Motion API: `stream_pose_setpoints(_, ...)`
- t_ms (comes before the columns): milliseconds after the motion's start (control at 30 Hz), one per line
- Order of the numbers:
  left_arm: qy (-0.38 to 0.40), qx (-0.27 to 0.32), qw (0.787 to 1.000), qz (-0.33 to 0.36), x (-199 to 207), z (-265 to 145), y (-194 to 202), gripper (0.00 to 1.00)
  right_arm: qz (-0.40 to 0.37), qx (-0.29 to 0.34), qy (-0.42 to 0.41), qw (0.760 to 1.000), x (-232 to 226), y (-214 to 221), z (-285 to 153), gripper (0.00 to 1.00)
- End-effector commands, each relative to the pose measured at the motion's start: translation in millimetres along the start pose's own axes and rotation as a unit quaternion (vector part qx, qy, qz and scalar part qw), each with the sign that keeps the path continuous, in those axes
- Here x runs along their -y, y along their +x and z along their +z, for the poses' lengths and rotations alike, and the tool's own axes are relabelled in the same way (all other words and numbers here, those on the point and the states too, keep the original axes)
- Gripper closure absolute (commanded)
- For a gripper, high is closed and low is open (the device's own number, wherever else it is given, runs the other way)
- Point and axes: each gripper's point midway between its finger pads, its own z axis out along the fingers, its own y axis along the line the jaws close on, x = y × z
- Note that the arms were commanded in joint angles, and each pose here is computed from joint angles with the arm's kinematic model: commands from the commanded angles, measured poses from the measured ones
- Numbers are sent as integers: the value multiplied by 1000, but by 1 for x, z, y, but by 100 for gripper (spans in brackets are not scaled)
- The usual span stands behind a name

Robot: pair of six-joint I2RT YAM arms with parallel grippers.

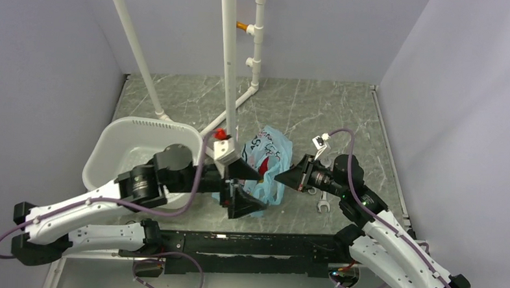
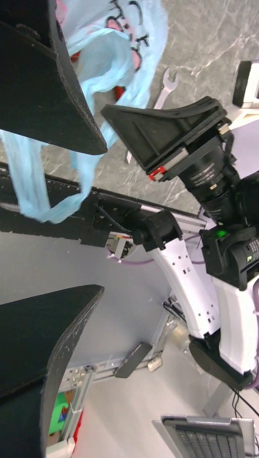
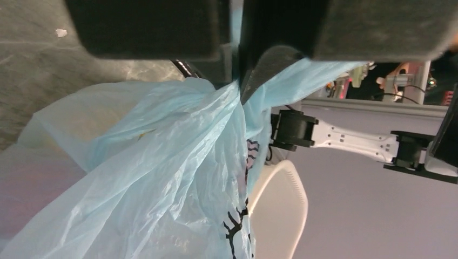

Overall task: Take the fake fruits out of the plastic bag
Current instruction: Adjust the plastic bag at the center of the board.

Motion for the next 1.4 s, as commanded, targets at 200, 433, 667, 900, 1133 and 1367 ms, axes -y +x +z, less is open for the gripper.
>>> stream_pose_setpoints(200, -4, -100, 995, 15, -21, 29, 54, 8, -41, 75, -14, 996, -51, -53, -19, 100)
stream_pose_setpoints(433, 40, -106, 993, -37, -16, 32, 99, 31, -41, 100, -20, 994, -75, -87, -10, 100)
stream_pose_setpoints(667, -27, -170, 981, -91, -47, 25, 174, 53, 13, 156, 13, 988, -81, -126, -5, 100)
stream_pose_setpoints(900, -102, -191, 970, -107, -70, 2, 203, 96, -48, 115, 7, 992, -92, -141, 6, 100)
stream_pose_setpoints(1133, -280, -178, 935, -127, -114, -54, 206, 100, -190, 58, 113, 974, -32, -159, -1, 100)
stream_pose_setpoints(1367, -469, -110, 867, -130, -146, -135, 163, 100, -231, 83, 412, 877, 87, -173, -53, 100)
